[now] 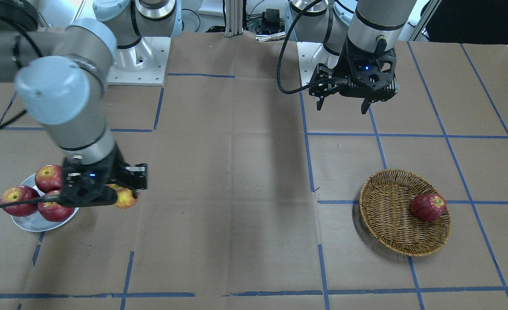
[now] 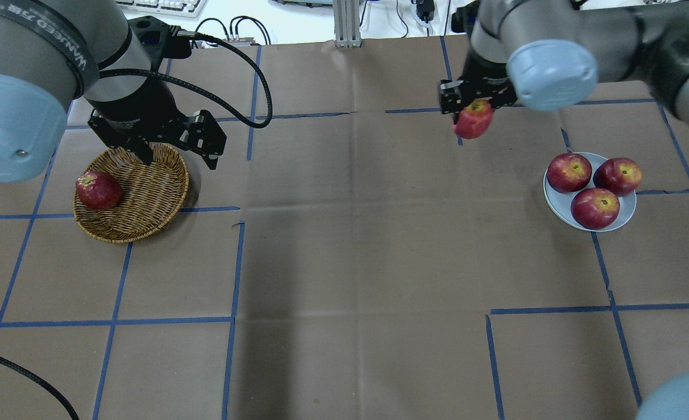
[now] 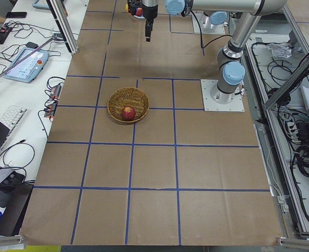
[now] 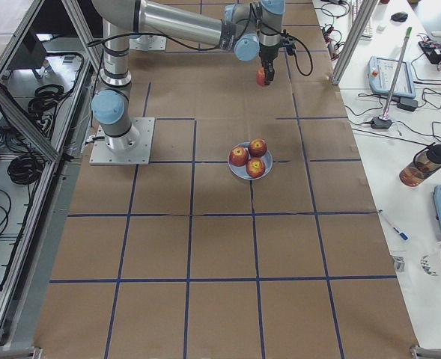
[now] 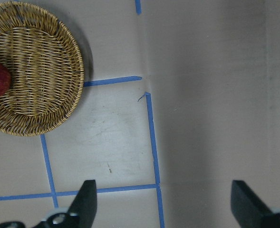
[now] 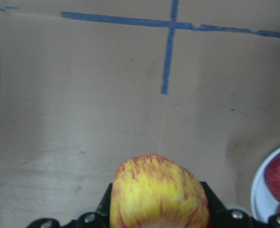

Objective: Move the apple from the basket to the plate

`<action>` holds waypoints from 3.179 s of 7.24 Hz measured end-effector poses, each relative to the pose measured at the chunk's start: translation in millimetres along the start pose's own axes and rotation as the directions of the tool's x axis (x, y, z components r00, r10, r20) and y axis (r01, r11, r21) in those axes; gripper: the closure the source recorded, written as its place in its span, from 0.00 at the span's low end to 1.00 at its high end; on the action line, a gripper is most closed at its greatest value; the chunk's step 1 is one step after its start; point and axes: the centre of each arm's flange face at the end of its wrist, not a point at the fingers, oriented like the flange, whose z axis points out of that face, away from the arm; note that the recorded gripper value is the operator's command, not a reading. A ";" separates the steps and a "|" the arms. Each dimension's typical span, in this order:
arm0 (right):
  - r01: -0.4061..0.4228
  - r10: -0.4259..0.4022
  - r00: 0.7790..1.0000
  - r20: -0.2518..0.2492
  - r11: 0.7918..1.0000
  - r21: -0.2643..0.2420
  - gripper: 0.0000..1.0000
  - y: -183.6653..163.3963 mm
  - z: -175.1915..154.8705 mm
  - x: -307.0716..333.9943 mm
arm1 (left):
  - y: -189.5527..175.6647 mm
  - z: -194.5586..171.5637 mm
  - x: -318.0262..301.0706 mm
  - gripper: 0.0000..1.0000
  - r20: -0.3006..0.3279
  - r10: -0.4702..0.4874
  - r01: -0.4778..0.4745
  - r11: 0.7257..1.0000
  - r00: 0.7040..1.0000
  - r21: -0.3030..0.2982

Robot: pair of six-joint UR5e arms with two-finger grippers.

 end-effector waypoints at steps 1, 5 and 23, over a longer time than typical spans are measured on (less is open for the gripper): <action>0.041 -0.041 0.999 -0.002 0.999 -0.016 0.39 8.9 -4.3 61.1 | 0.0 0.2 -0.1 0.01 0.000 0.000 0.000 1.000 1.000 0.000; 0.152 -0.150 0.988 0.026 0.987 -0.055 0.39 55.1 44.7 210.0 | 0.6 0.0 0.0 0.01 0.001 0.001 -0.001 1.000 1.000 -0.001; 0.210 -0.212 0.975 -0.072 0.977 -0.041 0.00 68.5 56.6 218.6 | 1.2 0.8 0.0 0.01 0.000 0.001 -0.001 1.000 1.000 -0.005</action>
